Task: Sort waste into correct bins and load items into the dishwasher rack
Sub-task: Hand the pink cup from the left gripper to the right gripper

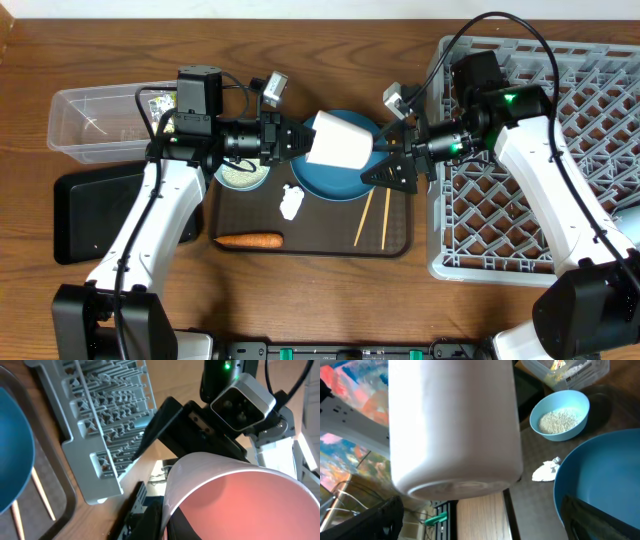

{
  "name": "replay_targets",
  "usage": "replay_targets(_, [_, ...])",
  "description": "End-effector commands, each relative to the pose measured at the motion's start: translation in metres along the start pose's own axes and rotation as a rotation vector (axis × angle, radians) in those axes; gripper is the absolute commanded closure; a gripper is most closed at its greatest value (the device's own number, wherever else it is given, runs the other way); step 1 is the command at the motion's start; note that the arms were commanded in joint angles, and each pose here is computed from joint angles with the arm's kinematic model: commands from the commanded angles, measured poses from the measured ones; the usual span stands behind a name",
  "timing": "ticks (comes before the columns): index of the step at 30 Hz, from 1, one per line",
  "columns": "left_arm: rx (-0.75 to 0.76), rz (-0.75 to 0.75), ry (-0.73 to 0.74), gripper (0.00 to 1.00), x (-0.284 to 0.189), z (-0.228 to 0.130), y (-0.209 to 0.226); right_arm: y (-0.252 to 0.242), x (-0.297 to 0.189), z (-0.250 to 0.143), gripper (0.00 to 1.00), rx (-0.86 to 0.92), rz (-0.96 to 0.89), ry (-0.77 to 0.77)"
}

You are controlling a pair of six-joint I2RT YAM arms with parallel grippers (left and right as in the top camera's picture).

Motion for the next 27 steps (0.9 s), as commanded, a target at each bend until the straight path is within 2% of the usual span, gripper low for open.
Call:
replay_targets(1, [0.014,0.007,-0.01,0.94,0.0,0.002,-0.002,0.004,0.004,0.004,0.01,-0.054,0.025,-0.022])
replay_targets(9, [0.013,0.008,-0.011,0.94,0.0,0.002,-0.002,0.011,0.002,0.029,0.05,-0.158,0.107,-0.173])
replay_targets(15, [-0.04,0.007,-0.008,0.94,0.001,0.002,-0.003,0.014,0.011,0.033,0.07,-0.207,0.126,-0.172])
replay_targets(19, [-0.047,0.007,0.001,0.93,0.004,0.0,-0.003,0.019,0.02,0.035,0.14,-0.234,0.144,-0.161])
replay_targets(27, [-0.044,0.006,0.004,0.94,0.005,0.0,-0.004,0.018,0.022,0.034,0.22,-0.235,0.139,-0.147])
Point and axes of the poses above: each gripper's point midway between its finger pads, its own x axis out along the fingers, its own y axis along the line the jaws close on, z = x × y, the point moved 4 cm from there along -x, back along the fingers, and after that the axes turned 15 degrees about -x, right-handed, at the moved point
